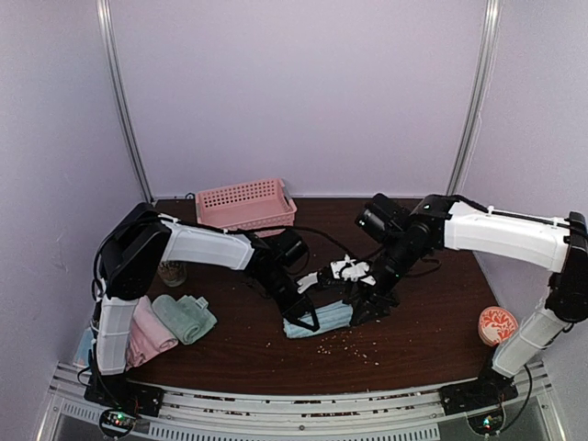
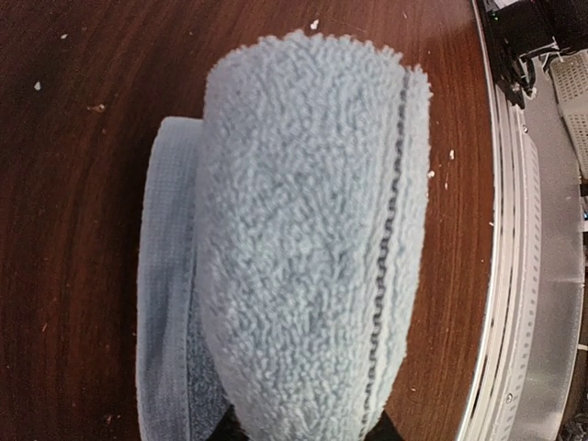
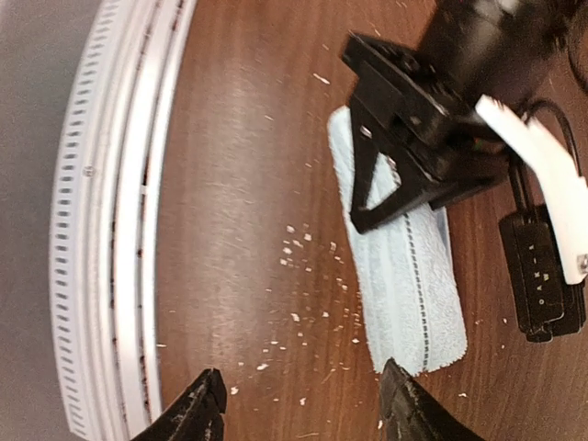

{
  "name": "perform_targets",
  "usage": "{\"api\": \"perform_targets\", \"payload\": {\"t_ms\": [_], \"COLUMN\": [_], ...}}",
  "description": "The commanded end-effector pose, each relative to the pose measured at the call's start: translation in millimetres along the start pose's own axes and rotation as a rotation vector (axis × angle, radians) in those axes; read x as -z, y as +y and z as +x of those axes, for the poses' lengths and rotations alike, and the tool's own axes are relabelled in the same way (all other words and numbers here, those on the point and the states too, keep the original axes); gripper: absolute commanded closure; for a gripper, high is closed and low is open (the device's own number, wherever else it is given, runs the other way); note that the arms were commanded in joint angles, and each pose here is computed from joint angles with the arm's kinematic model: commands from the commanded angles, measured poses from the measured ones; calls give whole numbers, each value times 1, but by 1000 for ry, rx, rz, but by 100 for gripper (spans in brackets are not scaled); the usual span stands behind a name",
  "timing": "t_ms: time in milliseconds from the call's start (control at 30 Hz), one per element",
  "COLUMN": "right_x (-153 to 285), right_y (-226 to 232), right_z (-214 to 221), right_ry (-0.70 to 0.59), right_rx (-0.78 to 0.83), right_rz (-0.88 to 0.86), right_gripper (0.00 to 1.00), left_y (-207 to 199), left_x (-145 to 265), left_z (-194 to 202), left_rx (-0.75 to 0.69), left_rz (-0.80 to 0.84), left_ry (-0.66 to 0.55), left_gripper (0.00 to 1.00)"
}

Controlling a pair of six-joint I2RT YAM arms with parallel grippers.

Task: Roll the towels
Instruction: Roll the towel at the center of the board.

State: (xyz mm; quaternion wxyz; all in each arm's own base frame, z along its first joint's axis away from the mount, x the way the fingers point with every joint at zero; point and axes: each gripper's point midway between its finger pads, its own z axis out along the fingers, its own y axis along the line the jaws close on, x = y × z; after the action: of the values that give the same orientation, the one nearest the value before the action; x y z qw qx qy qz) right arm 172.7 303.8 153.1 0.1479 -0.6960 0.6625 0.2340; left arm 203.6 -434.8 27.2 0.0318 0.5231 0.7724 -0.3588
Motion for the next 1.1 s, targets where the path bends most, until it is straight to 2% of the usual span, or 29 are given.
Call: {"api": "perform_targets", "payload": {"t_ms": [0, 300, 600, 700, 800, 933, 1067], "right_x": [-27, -70, -107, -120, -133, -145, -152], "right_y": [-55, -55, -62, -62, -58, -51, -43], "right_z": [9, 17, 48, 68, 85, 107, 116], "right_ry": [64, 147, 261, 316, 365, 428, 451], "right_rx": [-24, 159, 236, 242, 246, 245, 233], "right_rz": [246, 310, 332, 319, 283, 225, 172], "right_gripper": [42, 39, 40, 45, 53, 65, 69], "left_y": [25, 23, 24, 27, 30, 26, 23], "left_x": [-28, -29, -29, -28, -23, -6, 12], "left_z": [70, 67, 66, 67, 65, 49, 40], "left_rx": [148, 150, 148, 148, 140, 128, 127], "left_rz": [-52, -31, -24, -35, -70, -78, -96], "left_ry": [212, 216, 212, 214, 209, 128, 54], "left_gripper": [75, 73, 72, 71, 60, 52, 47]}}
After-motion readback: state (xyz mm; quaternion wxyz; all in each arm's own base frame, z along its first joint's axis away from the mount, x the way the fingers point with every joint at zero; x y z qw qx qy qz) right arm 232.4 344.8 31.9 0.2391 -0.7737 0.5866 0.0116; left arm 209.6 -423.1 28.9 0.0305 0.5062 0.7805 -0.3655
